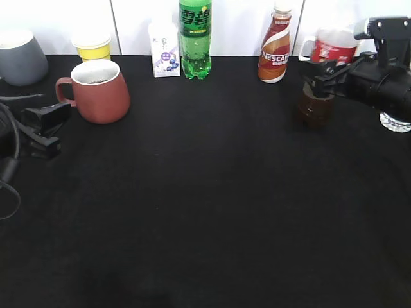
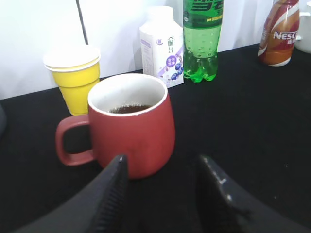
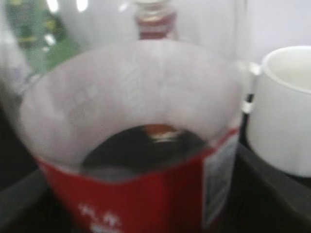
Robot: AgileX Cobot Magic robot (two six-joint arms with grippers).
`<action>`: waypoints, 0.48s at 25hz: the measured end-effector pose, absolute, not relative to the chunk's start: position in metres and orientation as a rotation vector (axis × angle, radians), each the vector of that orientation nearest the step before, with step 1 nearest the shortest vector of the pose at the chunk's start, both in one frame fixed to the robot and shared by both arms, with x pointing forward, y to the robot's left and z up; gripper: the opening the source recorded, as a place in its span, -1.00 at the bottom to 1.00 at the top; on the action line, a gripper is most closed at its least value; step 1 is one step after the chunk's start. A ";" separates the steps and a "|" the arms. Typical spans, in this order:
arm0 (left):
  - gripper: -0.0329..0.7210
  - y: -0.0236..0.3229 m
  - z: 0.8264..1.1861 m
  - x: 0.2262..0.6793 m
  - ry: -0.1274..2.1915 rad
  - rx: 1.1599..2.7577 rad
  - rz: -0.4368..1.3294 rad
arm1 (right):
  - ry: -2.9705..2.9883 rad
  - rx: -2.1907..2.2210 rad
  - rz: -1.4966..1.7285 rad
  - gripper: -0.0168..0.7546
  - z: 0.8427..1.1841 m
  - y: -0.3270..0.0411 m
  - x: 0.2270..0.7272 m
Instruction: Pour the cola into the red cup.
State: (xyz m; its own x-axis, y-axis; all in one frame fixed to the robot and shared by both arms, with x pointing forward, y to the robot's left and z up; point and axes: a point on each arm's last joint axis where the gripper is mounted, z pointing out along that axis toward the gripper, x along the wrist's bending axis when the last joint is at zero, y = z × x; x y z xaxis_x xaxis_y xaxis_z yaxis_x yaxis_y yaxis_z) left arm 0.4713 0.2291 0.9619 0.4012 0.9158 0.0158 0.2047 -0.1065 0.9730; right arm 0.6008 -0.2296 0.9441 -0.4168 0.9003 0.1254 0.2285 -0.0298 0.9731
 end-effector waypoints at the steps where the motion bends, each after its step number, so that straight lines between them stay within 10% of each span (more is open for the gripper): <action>1: 0.01 0.229 0.962 0.471 1.021 1.583 0.828 | 1.694 1.201 1.486 0.67 0.946 -0.229 0.598; 12: 0.01 0.233 0.958 0.466 1.149 1.624 0.753 | 1.813 1.338 1.278 0.67 0.948 -0.240 0.554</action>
